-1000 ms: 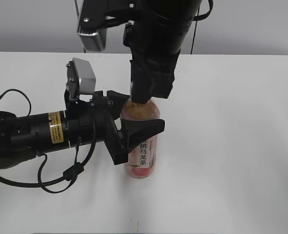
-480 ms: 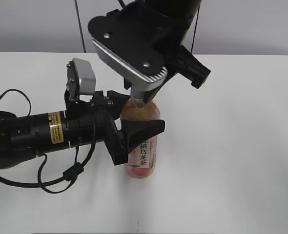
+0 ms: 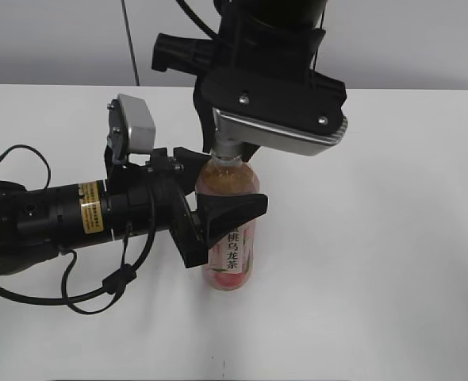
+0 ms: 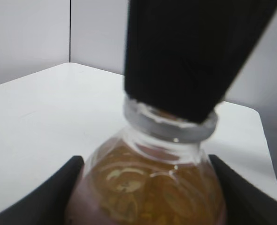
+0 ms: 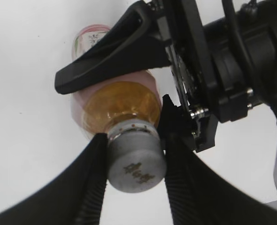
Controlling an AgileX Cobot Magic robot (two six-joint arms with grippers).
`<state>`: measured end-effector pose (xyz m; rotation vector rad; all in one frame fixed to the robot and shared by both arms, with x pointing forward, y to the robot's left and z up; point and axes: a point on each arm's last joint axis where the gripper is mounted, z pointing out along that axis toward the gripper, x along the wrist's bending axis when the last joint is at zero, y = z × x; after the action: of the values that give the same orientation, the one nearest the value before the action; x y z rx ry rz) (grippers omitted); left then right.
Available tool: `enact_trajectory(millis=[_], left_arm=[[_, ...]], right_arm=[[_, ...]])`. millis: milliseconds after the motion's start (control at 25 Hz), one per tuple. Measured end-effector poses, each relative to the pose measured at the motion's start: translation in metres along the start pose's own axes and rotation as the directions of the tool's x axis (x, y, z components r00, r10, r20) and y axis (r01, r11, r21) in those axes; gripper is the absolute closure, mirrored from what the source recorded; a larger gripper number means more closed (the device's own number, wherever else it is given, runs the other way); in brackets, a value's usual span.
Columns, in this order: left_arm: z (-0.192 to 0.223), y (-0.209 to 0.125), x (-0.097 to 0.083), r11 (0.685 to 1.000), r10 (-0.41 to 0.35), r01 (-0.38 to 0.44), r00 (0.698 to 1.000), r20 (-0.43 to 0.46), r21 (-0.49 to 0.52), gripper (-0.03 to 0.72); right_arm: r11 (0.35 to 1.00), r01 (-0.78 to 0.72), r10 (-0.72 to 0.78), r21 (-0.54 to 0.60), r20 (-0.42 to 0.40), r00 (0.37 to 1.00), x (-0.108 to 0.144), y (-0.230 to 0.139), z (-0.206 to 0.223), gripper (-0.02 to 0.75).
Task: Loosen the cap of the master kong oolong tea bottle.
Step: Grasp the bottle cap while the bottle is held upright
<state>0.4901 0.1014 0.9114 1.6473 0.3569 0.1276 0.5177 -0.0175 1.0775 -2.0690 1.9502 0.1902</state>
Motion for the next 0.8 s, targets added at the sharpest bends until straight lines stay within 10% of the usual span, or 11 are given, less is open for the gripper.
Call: enact_trajectory(millis=[800], left_arm=[[0.0000, 0.0000, 0.0003, 1.000, -0.003, 0.003, 1.000, -0.003, 0.000, 0.225]], right_arm=[[0.950, 0.312, -0.312, 0.006, -0.001, 0.950, 0.0000, -0.0003, -0.0007, 0.457]])
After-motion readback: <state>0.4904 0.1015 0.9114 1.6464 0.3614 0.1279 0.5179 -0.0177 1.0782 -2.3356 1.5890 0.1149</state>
